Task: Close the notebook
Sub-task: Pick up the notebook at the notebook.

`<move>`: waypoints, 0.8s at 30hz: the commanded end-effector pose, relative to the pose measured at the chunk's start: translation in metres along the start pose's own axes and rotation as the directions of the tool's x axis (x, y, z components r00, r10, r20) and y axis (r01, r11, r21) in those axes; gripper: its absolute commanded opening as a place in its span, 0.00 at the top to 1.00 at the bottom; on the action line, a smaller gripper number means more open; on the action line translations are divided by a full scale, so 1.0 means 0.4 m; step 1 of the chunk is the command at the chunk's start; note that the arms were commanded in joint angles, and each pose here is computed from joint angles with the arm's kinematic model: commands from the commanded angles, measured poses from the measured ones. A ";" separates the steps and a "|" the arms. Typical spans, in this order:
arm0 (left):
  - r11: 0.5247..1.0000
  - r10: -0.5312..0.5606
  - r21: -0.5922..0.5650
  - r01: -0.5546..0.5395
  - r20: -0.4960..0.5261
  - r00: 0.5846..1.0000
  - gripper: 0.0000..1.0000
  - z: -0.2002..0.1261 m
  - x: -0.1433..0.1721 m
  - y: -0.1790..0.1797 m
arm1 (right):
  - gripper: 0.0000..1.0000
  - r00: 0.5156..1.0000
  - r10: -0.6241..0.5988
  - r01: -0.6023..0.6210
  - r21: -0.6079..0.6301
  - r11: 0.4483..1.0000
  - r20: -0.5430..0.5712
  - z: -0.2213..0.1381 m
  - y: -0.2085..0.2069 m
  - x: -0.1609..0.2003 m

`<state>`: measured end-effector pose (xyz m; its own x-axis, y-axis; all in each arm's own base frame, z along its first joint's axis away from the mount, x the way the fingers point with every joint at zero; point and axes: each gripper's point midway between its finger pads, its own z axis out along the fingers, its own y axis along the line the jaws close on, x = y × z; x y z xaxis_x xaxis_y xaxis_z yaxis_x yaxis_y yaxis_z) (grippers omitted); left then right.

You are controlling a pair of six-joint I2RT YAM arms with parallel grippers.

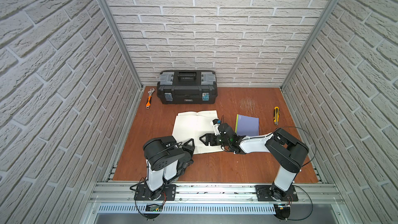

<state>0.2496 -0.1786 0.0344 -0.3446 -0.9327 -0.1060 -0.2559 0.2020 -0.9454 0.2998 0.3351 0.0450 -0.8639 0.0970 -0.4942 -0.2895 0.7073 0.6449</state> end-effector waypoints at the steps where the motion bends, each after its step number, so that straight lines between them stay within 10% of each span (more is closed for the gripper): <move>1: 0.969 0.158 -0.187 -0.159 -0.022 0.987 0.55 -0.028 -0.035 0.130 | 0.13 0.991 0.061 -0.048 0.106 0.993 -0.121 -0.008 -0.084 0.099; 8: 0.962 0.192 -0.185 -0.201 -0.064 0.979 0.56 0.013 -0.009 0.130 | 0.14 0.990 0.067 -0.053 0.110 0.993 -0.124 -0.011 -0.089 0.107; 15: 0.966 0.216 -0.128 -0.226 -0.086 0.973 0.92 0.016 0.013 0.089 | 0.14 0.990 0.069 -0.054 0.123 0.991 -0.120 -0.018 -0.101 0.114; 24: 0.965 0.235 -0.085 -0.249 -0.142 0.962 0.92 -0.001 0.055 0.069 | 0.13 0.991 0.058 -0.044 0.110 0.993 -0.123 -0.013 -0.085 0.102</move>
<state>0.2523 -0.1894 0.0328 -0.4219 -0.8787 -0.2231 -0.2072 0.3331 -0.9199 0.2963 0.3300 0.0445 -0.8609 0.1018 -0.4984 -0.2900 0.7067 0.6453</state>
